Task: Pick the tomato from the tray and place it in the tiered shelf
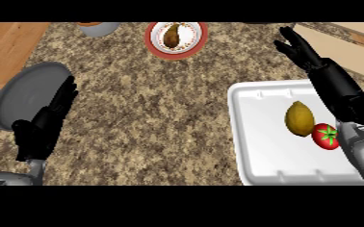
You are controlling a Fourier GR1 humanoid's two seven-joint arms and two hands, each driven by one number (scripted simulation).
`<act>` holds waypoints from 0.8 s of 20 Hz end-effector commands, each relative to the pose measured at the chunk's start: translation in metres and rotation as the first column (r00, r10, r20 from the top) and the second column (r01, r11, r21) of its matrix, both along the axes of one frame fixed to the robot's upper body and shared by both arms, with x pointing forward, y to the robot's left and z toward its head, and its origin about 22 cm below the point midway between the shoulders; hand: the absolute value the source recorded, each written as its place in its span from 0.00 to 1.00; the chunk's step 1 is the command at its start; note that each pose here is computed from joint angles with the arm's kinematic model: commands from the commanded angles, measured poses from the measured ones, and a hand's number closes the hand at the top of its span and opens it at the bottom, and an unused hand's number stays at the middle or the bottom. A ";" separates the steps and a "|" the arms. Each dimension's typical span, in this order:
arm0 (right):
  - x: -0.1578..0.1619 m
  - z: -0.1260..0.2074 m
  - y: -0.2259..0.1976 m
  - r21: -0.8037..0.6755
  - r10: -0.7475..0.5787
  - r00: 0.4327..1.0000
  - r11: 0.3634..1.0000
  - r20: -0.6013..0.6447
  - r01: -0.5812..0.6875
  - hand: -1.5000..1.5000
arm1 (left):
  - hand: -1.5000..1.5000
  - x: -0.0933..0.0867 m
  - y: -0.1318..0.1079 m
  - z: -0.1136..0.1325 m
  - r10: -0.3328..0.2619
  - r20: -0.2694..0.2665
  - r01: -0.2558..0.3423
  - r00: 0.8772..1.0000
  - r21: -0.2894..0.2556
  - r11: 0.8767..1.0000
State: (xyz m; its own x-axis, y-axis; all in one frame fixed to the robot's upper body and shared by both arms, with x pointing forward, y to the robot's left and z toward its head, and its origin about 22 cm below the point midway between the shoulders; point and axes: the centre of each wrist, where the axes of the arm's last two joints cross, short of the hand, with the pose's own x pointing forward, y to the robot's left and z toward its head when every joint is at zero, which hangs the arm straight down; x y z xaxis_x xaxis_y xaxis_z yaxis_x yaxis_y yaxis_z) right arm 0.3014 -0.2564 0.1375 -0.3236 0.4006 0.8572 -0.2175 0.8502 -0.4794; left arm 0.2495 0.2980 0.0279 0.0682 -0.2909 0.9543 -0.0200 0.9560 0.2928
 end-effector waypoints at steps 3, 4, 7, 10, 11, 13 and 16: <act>0.006 -0.025 -0.039 0.125 -0.442 0.897 0.891 0.025 0.436 1.00 | 0.50 -0.008 0.027 0.003 0.081 -0.026 -0.081 0.996 0.014 0.997; 0.008 -0.009 -0.057 0.181 -0.561 0.826 0.820 0.062 0.543 1.00 | 0.50 -0.006 0.033 0.002 0.120 -0.041 -0.120 0.992 0.016 0.993; -0.021 -0.055 -0.138 -0.131 -0.856 0.517 0.515 -0.016 0.847 1.00 | 0.50 -0.017 0.034 -0.014 0.165 -0.089 -0.167 0.982 -0.016 0.986; -0.027 -0.071 -0.151 -0.016 -0.970 0.226 0.226 0.094 0.974 1.00 | 0.50 -0.021 0.039 -0.018 0.180 -0.119 -0.186 0.976 -0.041 0.982; -0.030 -0.088 -0.138 0.001 -0.981 0.172 0.173 0.093 0.985 0.00 | 0.50 -0.025 0.039 -0.021 0.171 -0.141 -0.181 0.975 -0.061 0.982; -0.027 -0.116 -0.090 0.068 -0.990 0.134 0.138 0.051 0.988 0.00 | 0.50 -0.029 0.037 -0.030 0.139 -0.156 -0.151 0.978 -0.068 0.986; -0.014 -0.138 -0.037 0.058 -0.994 0.110 0.111 0.008 0.992 0.00 | 0.50 -0.016 0.043 -0.019 0.121 -0.158 -0.134 0.980 -0.074 0.988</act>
